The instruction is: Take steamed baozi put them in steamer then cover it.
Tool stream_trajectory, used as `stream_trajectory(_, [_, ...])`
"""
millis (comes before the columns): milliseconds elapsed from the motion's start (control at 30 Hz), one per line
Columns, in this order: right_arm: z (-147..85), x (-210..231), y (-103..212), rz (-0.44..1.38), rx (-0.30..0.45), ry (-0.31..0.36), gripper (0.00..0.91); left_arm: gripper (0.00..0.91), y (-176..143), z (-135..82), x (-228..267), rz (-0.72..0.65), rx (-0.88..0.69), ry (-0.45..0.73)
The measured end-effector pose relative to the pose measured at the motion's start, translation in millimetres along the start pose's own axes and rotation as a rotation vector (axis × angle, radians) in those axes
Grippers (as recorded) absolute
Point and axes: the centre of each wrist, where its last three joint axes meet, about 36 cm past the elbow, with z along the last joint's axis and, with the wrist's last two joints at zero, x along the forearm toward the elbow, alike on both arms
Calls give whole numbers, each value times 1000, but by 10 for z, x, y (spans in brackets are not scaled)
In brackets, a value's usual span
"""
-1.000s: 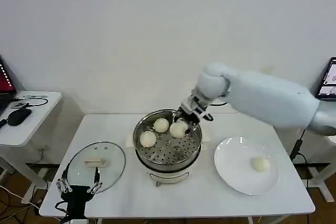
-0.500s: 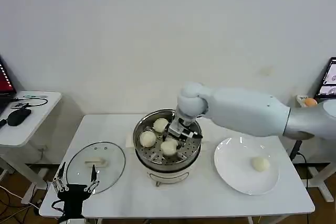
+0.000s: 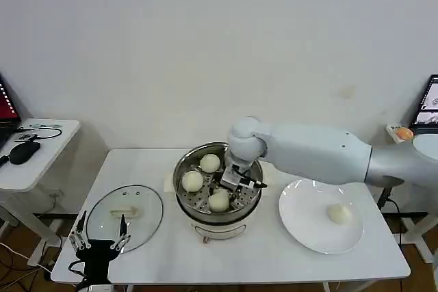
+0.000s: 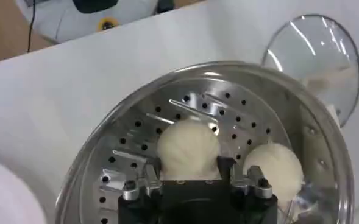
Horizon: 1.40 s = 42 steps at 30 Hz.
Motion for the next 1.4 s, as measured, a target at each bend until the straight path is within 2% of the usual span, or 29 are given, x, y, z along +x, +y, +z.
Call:
stream_trajectory(33, [-2, 3, 2, 1, 4, -2, 826, 907, -2, -1, -1, 1, 0, 0])
stream_trajectory(67, [-3, 7, 3, 2, 9, -3, 907, 907, -3, -1, -1, 1, 1, 0])
stream_trajectory(433, [49, 150, 48, 21, 25, 12, 907, 907, -22, -11, -6, 11, 2, -4])
stream_trajectory(667, [225, 393, 140, 52, -41, 45, 907, 907, -33, -33, -32, 16, 4, -16])
stream_trajectory(867, [512, 715, 394, 67, -160, 101, 907, 907, -38, -59, -49, 30, 5, -28])
stream_trajectory(1033, [688, 939, 749, 80, -279, 138, 907, 907, -33, -82, -82, 43, 8, -38])
stream_trajectory(1200, [800, 1077, 1295, 84, -424, 182, 907, 907, -31, -90, -118, 58, 11, -50])
stream_trajectory(1400, [800, 1099, 2028, 78, -591, 226, 907, 907, -64, -83, -166, 73, 10, -60])
